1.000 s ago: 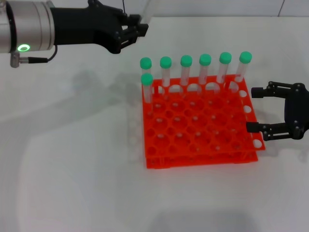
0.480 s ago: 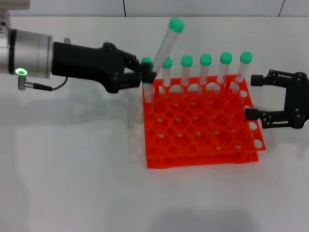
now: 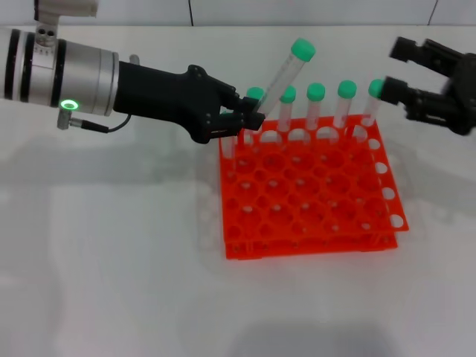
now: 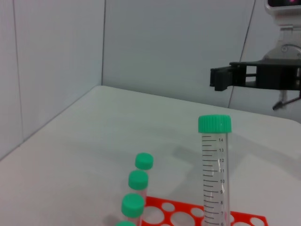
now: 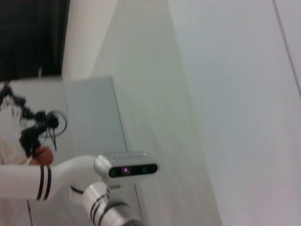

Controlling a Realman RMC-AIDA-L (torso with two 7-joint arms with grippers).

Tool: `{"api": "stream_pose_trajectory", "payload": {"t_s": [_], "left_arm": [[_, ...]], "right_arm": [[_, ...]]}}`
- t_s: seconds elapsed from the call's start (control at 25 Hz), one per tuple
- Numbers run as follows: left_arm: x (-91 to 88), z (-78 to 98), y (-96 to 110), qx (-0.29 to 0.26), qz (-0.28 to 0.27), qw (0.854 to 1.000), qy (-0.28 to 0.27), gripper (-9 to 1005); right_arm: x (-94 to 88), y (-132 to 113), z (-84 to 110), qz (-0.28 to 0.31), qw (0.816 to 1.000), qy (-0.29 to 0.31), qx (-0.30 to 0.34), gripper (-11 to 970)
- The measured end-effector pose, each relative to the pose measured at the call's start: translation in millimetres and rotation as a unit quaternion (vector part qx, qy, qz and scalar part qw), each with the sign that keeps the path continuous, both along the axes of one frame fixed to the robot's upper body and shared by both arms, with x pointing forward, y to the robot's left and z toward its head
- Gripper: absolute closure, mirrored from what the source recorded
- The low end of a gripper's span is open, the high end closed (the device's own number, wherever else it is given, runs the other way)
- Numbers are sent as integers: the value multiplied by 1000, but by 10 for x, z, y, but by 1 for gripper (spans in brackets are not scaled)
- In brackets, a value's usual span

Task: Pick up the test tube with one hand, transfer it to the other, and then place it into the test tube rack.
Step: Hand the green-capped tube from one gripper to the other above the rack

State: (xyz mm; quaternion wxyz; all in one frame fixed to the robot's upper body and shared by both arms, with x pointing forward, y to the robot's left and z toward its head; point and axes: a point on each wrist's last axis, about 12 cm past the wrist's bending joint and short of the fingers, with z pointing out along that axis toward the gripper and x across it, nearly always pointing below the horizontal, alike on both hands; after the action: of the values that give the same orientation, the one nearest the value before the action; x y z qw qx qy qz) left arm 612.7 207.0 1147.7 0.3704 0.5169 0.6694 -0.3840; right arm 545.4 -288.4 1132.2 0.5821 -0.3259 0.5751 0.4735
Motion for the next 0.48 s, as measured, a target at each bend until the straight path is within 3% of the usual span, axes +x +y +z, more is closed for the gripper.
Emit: {"api": "stream_pose_trajectory", "payload": {"t_s": [0.24, 0.48], "left_arm": [[50, 11, -117, 10, -1, 1000, -12, 790], [47, -1, -196, 16, -8, 1000, -15, 788]], "right_arm": [[115, 373, -167, -13, 1000, 13, 22, 90], [152, 505, -257, -47, 997, 23, 53, 90]]}}
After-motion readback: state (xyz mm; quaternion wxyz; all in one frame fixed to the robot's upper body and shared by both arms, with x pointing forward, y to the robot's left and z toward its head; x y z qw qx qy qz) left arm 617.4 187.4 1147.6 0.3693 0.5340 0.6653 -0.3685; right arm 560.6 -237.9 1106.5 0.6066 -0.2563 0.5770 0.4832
